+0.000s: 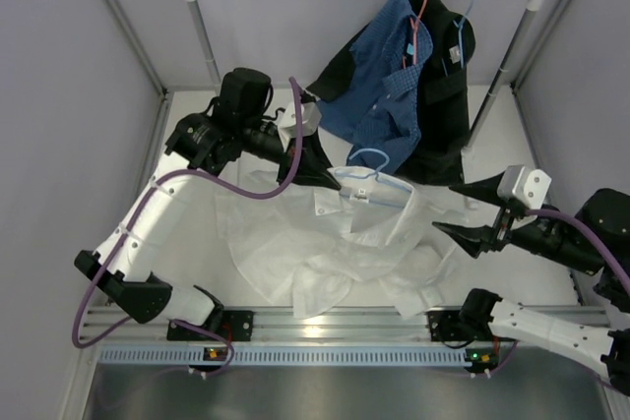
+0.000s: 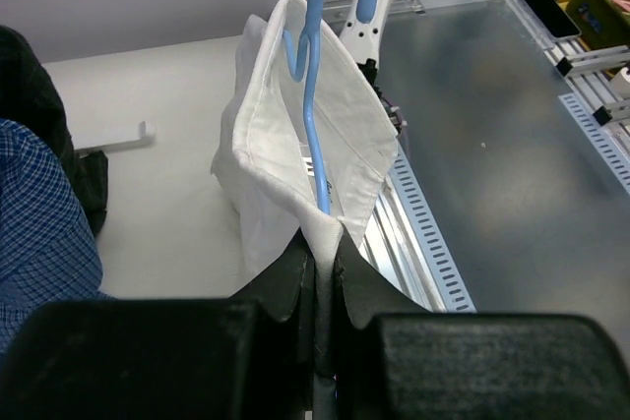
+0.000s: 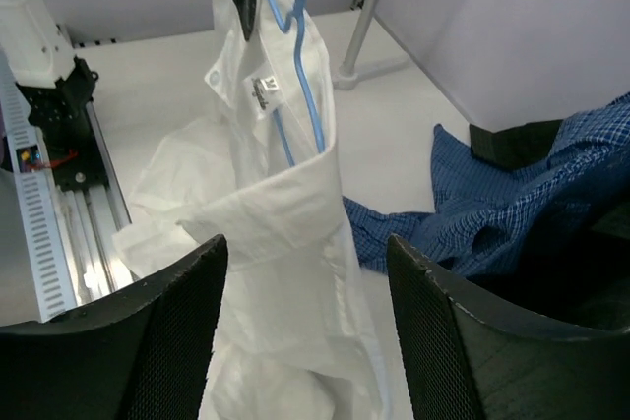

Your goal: Place the shirt on the hanger

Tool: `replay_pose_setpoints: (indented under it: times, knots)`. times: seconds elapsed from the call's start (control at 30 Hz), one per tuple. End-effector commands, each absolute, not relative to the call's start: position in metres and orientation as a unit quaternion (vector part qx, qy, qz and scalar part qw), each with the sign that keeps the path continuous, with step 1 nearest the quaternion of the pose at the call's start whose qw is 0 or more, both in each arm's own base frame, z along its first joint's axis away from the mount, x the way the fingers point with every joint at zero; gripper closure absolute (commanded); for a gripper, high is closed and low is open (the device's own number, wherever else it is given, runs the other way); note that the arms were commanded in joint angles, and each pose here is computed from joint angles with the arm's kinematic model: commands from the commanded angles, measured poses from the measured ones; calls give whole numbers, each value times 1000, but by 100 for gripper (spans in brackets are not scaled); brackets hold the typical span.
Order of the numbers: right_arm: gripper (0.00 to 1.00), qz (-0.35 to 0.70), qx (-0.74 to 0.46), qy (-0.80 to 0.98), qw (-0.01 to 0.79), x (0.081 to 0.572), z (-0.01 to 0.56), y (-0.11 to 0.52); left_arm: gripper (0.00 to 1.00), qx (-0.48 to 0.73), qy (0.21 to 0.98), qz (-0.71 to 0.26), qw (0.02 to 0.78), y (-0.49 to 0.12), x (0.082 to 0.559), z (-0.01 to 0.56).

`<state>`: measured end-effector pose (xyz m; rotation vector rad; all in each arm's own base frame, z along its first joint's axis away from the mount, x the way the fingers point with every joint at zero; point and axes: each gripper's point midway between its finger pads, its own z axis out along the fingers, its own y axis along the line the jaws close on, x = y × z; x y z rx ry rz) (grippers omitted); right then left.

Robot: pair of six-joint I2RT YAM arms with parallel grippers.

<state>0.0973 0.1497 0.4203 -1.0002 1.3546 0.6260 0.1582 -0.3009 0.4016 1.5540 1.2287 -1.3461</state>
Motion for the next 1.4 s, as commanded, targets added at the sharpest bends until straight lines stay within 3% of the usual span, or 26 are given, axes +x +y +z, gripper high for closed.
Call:
replay_pose_setpoints:
  times: [0.0,0.17,0.4,0.9,1.0,1.07,1.2,1.27,1.37]
  knots:
    - [39,228,-457,627,588,107,398,147,100,626,407,-554,368,-294,132,423]
    - [46,251,-508,603,562,104,396,177,100,631,382,-568,366,-290,120,431]
    - [48,317,-543,542,558,84,412,201,100,632,367,-578,363,-285,111,437]
    - [71,335,-553,535,543,92,408,229,100,637,341,-588,363,-279,98,444]
    - [69,349,-559,528,536,87,411,232,100,636,345,-587,362,-280,100,441]
    - [63,356,-563,527,528,85,410,235,100,636,349,-585,363,-281,101,440]
    - [63,363,-566,526,521,82,406,235,100,634,355,-584,361,-282,103,437]
    - [77,365,-566,526,520,83,406,235,100,634,357,-583,362,-282,104,436]
    - [90,367,-565,526,519,84,407,236,100,635,356,-583,362,-282,104,435]
